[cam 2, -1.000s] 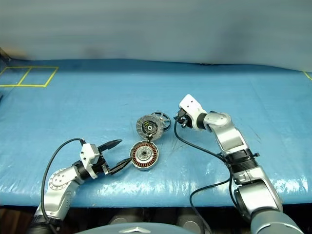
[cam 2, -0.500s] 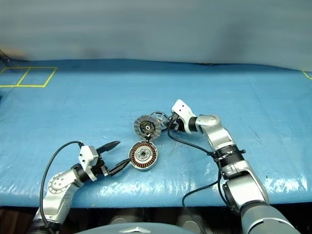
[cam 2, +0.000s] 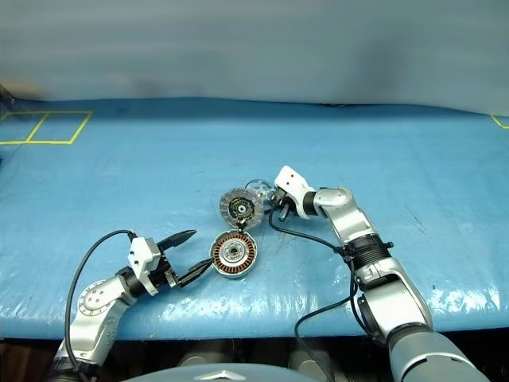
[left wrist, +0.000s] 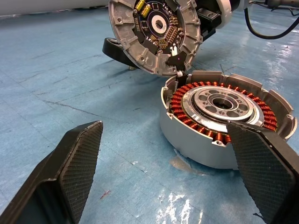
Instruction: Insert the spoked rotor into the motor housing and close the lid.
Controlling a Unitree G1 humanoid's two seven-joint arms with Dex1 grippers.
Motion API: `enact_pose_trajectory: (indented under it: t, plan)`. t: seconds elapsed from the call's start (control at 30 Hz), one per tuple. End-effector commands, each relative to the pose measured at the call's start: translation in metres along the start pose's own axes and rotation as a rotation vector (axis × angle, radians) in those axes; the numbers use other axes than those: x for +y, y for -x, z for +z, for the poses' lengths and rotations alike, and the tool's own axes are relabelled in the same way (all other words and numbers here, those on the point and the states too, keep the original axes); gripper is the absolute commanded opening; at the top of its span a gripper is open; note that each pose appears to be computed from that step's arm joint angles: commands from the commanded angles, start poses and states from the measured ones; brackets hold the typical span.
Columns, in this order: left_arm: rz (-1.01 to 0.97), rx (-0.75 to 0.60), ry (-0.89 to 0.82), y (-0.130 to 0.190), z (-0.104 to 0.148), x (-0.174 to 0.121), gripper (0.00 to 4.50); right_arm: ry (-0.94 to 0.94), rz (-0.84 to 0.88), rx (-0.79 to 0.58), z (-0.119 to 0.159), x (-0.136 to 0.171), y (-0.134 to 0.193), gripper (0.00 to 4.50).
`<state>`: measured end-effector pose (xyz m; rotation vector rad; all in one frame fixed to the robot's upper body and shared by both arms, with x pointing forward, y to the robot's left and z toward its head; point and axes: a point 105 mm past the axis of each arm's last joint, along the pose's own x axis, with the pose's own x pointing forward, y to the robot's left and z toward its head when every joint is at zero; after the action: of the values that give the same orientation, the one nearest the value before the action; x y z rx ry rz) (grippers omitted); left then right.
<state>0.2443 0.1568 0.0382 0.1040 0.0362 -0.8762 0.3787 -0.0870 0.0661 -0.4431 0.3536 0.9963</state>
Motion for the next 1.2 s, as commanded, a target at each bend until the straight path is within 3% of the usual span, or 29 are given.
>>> enact_pose_trajectory:
  t: [0.03, 0.3, 0.57, 1.0, 1.2]
  plan:
    - [-0.010, 0.010, -0.005, -0.001, -0.002, -0.002, 4.50, 0.006, -0.006, 0.019, -0.006, -0.001, 0.005, 0.02]
    - [-0.015, -0.001, -0.003, -0.001, -0.001, -0.001, 4.50, 0.006, -0.143, -0.018, -0.002, -0.016, 0.028, 0.02]
    - [-0.008, -0.019, 0.006, 0.000, 0.002, 0.000, 4.50, -0.040, -0.306, -0.027, -0.011, -0.017, 0.076, 0.02]
    - [-0.047, -0.028, 0.006, 0.004, 0.004, -0.003, 4.50, -0.358, -0.069, -0.172, -0.023, 0.062, 0.112, 0.02]
    - [-0.063, -0.027, 0.001, 0.004, 0.005, -0.004, 4.50, -0.372, 0.110, -0.268, -0.001, 0.097, 0.106, 0.02]
